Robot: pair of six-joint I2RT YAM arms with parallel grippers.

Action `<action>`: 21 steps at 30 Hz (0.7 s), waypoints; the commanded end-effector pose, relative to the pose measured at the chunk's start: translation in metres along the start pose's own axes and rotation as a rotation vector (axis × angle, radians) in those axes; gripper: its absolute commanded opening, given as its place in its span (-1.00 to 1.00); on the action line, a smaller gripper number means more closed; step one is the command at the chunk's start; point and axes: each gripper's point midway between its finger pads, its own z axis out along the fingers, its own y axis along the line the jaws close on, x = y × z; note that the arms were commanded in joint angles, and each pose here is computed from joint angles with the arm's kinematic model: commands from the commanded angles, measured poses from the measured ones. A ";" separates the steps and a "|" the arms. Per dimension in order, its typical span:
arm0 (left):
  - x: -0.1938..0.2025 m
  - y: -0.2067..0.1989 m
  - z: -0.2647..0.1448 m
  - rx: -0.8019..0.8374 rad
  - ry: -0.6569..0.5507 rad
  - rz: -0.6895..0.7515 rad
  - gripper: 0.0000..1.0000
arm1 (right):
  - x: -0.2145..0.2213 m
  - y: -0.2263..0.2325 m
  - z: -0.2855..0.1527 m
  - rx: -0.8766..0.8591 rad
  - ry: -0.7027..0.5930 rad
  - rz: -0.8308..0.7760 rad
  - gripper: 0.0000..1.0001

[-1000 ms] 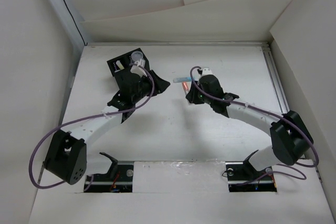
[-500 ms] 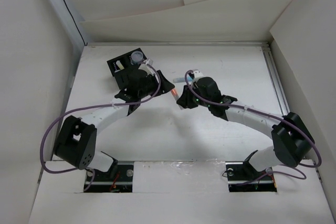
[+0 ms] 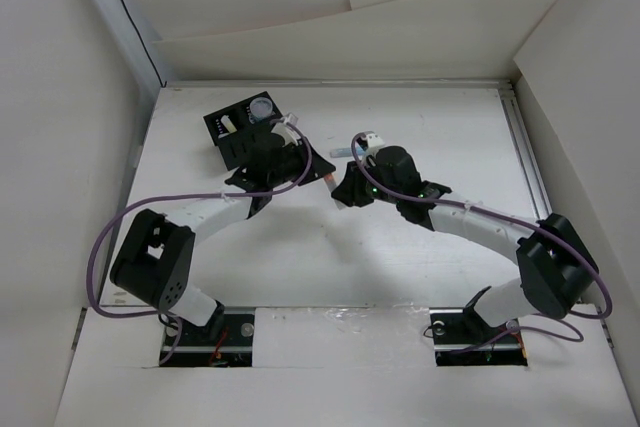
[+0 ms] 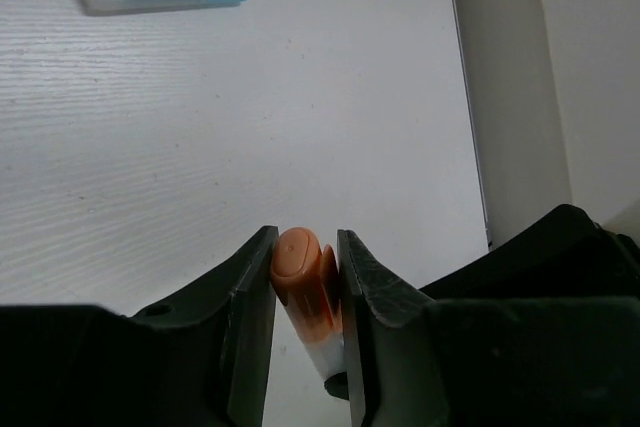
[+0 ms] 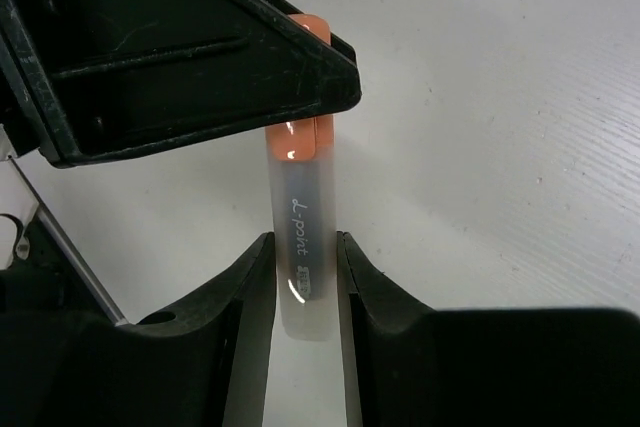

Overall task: Sort the stationery into containers
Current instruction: Place the pen in the storage box.

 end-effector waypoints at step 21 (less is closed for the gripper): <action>-0.195 -0.020 -0.070 -0.253 -0.615 0.013 -1.00 | -0.070 0.020 -0.064 -0.016 -0.259 -0.076 0.61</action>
